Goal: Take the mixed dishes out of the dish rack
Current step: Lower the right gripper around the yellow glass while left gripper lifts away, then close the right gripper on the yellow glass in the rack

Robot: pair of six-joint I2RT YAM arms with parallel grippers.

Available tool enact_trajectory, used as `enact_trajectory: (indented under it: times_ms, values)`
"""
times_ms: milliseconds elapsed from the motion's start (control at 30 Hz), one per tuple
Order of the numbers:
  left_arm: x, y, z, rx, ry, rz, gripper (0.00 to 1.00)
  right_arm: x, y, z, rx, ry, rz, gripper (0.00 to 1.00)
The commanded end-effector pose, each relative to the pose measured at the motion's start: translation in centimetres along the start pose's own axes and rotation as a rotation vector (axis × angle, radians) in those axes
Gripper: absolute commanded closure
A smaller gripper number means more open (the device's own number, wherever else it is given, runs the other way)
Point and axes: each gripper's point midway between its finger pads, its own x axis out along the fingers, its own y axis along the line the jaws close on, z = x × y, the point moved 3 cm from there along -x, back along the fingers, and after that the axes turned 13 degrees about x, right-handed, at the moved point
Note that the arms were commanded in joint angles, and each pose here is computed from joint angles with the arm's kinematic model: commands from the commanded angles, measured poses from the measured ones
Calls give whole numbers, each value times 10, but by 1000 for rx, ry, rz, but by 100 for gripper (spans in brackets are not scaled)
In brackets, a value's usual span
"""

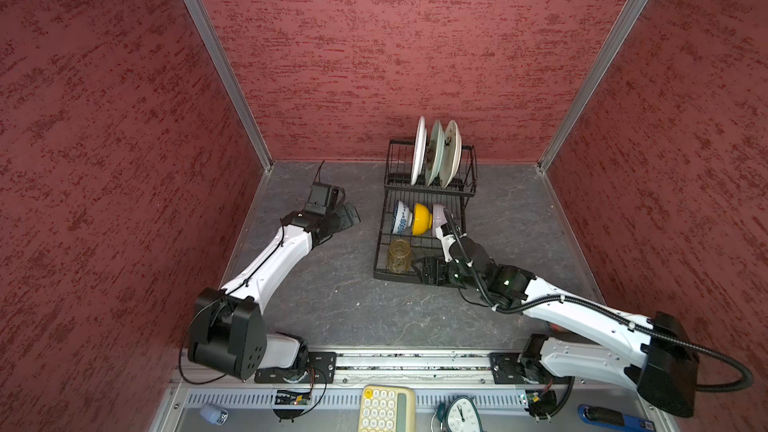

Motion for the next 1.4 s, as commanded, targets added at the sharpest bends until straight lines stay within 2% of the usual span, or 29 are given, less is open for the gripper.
enact_trajectory:
  times_ms: [0,167,400,833,1067,1367]
  values:
    - [-25,-10,5,-6,-102,-93,1,4,18,17,14,-97,35,1]
    - [-42,-10,-14,-5,-120,-157,1,14,32,18,15,-116,48,1]
    - [-38,-6,-29,18,-84,-160,0,35,42,15,4,-108,4,1]
    - [-37,-6,-35,18,-90,-196,0,69,36,11,7,-102,-86,3]
    - [-35,-6,-35,15,-78,-206,0,88,34,1,-12,-37,-130,5]
    - [-34,-6,-38,13,-69,-212,0,93,26,2,-11,-61,-177,8]
